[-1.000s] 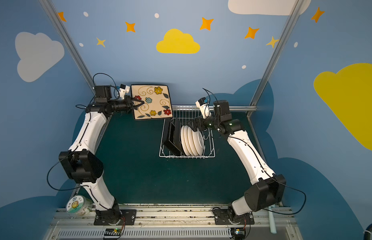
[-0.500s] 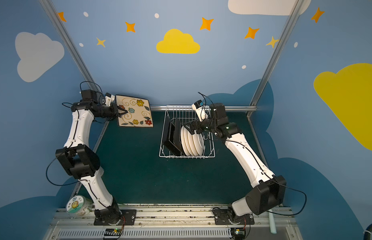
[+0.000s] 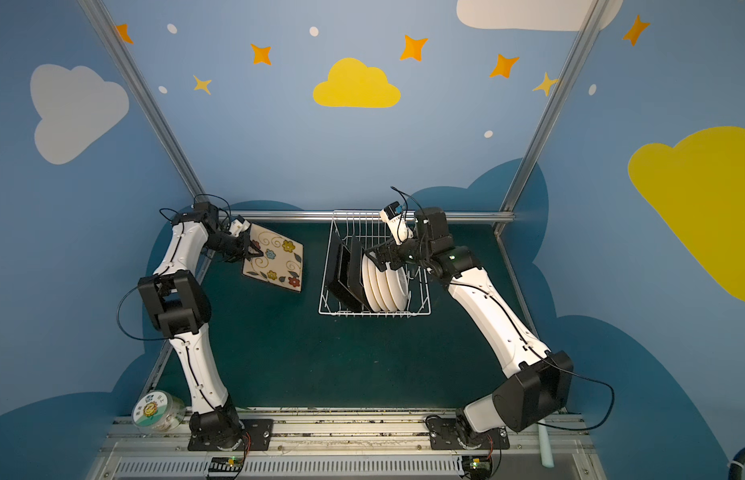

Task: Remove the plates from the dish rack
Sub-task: 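Lower the flowered plate beside the rack with the left gripper while the right draws back, then set the flowered plate flat on the table and open the left gripper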

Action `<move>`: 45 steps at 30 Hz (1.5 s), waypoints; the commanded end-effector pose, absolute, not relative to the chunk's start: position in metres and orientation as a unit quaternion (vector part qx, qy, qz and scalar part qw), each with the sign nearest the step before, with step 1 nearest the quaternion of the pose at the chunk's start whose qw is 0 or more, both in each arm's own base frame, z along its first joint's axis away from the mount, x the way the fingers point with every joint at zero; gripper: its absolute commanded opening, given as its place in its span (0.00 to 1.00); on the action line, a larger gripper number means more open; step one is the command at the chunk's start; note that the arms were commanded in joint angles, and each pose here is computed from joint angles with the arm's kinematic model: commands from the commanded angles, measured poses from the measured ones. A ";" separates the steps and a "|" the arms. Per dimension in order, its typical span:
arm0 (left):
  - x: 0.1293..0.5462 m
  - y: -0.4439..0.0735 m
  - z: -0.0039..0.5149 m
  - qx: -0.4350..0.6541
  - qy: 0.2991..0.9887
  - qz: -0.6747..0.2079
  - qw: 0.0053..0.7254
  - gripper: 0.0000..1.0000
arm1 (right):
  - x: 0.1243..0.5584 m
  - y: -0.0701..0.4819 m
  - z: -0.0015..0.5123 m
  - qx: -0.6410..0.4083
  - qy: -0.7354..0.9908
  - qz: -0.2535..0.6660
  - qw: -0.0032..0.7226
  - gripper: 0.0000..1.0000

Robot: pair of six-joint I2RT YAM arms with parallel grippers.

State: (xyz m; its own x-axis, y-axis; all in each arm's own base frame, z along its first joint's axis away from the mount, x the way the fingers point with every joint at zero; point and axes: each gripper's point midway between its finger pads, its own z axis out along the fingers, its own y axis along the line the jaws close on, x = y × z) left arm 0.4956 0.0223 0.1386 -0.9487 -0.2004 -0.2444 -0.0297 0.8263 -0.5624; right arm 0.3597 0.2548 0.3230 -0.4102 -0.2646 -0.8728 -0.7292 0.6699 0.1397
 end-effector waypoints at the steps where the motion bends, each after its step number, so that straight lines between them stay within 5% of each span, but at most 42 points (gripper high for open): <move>1: 0.511 0.009 0.169 -0.029 0.921 -0.339 0.192 0.03 | 0.355 0.255 0.330 -0.317 0.794 0.256 0.452 0.94; 14: 0.517 0.015 0.113 -0.033 0.931 -0.336 0.138 0.03 | 0.353 0.254 0.325 -0.318 0.799 0.251 0.445 0.94; 23: 0.525 0.030 0.076 -0.058 0.947 -0.294 0.119 0.23 | 0.354 0.256 0.322 -0.318 0.802 0.251 0.439 0.94; 45: 0.526 0.046 0.029 -0.086 0.953 -0.280 0.076 0.44 | 0.354 0.258 0.322 -0.322 0.803 0.246 0.438 0.94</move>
